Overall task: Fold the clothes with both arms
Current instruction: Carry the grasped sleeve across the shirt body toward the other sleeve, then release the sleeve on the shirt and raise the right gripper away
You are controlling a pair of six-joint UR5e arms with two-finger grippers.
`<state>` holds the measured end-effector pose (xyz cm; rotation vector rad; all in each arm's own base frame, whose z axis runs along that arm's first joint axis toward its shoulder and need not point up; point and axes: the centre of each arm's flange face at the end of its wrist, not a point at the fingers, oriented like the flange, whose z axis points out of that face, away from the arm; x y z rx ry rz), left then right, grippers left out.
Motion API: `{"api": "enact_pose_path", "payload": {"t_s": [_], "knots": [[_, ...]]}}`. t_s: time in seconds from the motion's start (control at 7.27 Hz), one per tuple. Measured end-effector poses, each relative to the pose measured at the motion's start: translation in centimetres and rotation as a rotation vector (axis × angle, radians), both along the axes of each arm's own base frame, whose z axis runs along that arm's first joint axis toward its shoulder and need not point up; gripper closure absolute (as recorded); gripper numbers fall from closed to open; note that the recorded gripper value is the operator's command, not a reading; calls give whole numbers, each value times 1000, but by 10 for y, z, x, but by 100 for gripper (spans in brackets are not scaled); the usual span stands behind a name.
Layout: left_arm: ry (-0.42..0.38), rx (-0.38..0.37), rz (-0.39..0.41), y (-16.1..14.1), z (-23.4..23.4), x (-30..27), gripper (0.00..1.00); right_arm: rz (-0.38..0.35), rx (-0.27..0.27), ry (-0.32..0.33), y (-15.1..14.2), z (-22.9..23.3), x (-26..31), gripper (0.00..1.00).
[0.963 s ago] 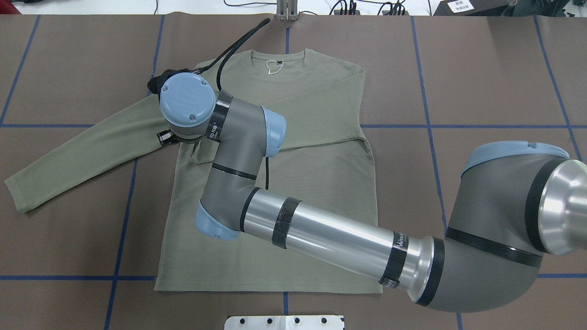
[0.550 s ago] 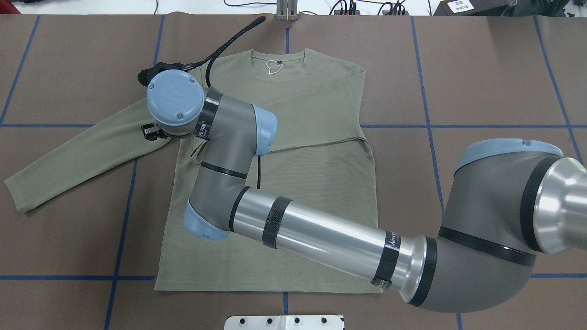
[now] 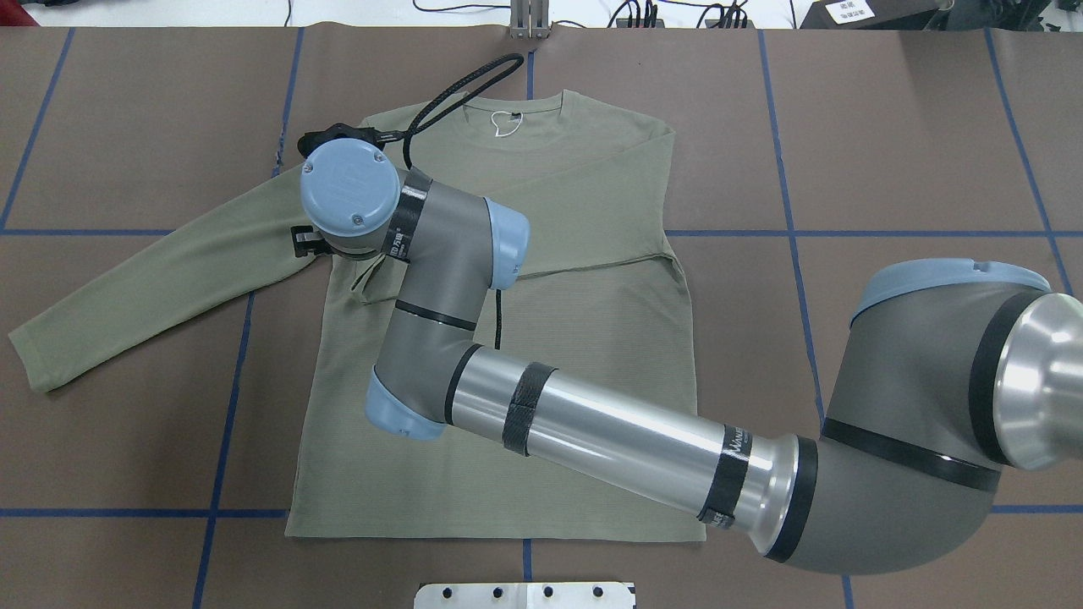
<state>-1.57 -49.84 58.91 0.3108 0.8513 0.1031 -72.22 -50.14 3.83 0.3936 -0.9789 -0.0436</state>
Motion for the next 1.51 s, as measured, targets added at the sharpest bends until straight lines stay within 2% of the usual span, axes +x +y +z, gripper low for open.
{"api": "enact_pose_path", "payload": {"t_s": [0.28, 0.69, 0.96, 1.1, 1.38, 1.51], "knots": [[29, -6, -87, -7, 7, 31, 0, 26, -90, 54, -31, 20, 28, 1], [48, -65, -236, 10, 16, 82, 0, -19, -259, 121, -80, 82, 149, 0], [60, -146, -321, 47, 27, 119, 1, -76, -246, 206, -83, 144, 245, 0], [69, -182, -358, 66, 32, 130, 1, -107, -236, 224, -81, 175, 295, 0], [72, -243, -424, 99, 46, 162, 1, -157, -223, 217, -73, 231, 382, 0], [65, -268, -432, 110, 51, 181, 1, -169, -213, 220, -68, 247, 404, 0]]}}
